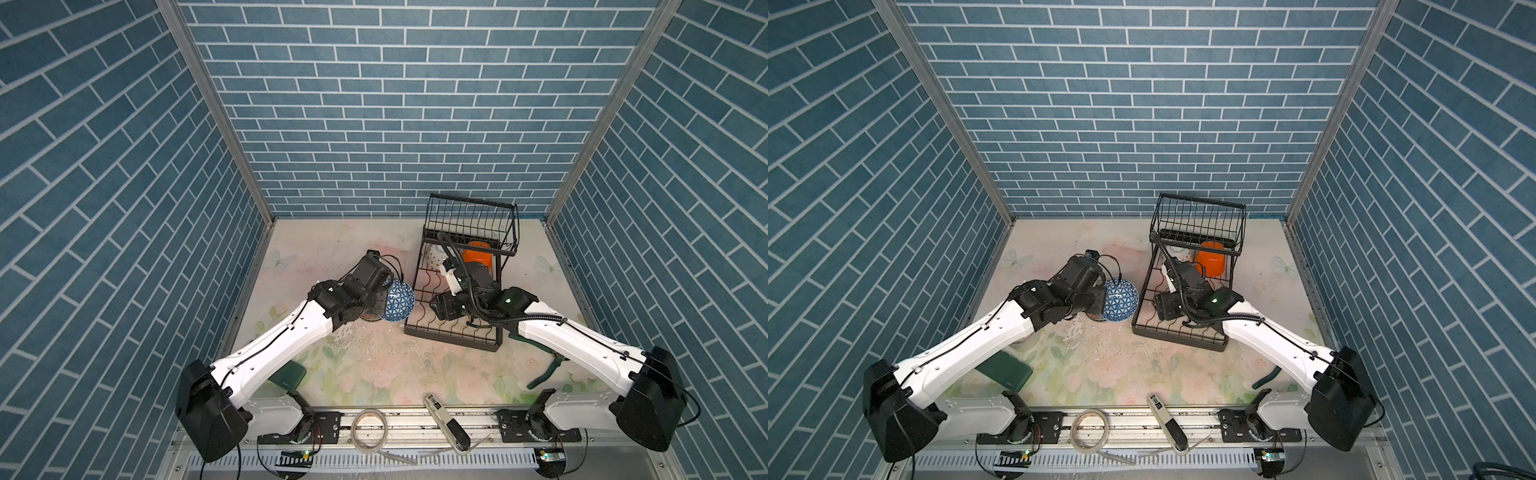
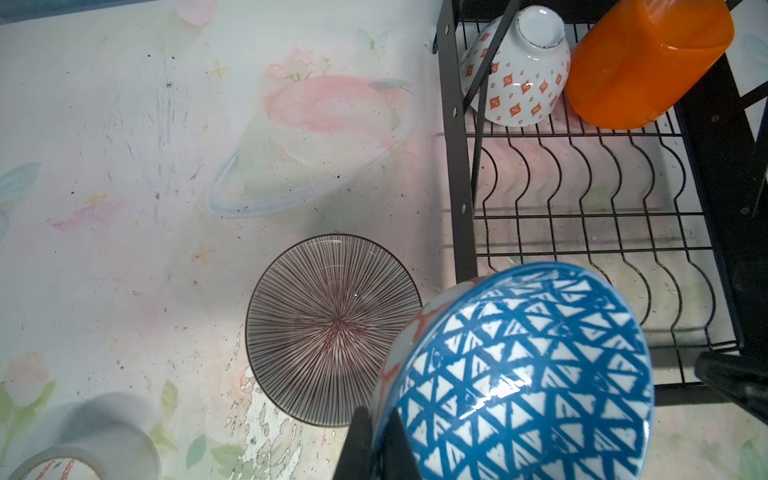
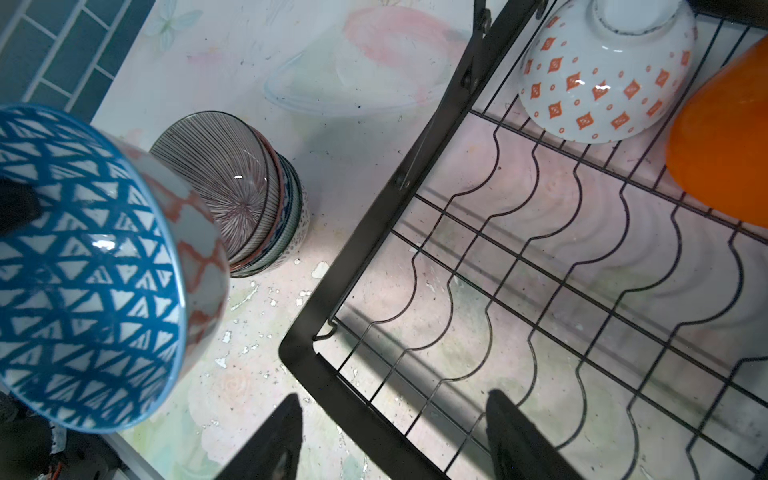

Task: Load the bowls into the dish rack
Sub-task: 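Lift the blue-triangle bowl with the left gripper toward the right gripper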

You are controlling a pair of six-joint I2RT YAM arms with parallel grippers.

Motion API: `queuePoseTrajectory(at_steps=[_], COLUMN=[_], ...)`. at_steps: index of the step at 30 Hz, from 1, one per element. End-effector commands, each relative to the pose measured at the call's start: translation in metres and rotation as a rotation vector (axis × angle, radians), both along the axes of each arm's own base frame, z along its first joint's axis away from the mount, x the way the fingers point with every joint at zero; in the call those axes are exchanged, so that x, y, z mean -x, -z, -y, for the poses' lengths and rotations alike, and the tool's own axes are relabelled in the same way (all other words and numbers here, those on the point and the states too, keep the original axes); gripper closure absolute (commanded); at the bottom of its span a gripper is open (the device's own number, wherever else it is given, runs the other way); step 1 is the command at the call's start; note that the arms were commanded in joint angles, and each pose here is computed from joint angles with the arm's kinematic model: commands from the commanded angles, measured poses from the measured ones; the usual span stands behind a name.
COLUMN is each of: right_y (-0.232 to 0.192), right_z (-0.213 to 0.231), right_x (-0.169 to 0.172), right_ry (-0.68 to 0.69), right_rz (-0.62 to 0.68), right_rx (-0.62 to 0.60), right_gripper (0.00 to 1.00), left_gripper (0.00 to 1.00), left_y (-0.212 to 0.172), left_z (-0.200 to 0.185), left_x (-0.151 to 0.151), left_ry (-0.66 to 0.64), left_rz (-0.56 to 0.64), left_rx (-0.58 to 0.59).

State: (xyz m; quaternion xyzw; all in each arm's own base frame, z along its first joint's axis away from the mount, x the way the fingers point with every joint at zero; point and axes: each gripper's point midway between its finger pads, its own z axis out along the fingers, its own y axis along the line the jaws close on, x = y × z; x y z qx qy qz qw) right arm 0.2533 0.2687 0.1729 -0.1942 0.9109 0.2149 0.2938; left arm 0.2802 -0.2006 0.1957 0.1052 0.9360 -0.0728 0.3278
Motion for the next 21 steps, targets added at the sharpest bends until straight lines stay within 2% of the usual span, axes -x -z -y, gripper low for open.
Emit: queuePoseTrajectory(at_steps=[1,21], right_y=[-0.024,-0.014], right_z=[-0.016,-0.038], right_x=[-0.004,-0.005], right_ry=[0.003,-0.025], right_rz=[0.001,-0.054], right_rx=[-0.088,-0.137], right_gripper=[0.33,0.45], left_gripper=[1.0,1.0], left_y=[-0.004,0.0], left_z=[0.014,0.045], left_x=[-0.008,-0.01], left_ry=[-0.01,0.044], left_rz=[0.042,0.036], left_rx=[0.022,0.035])
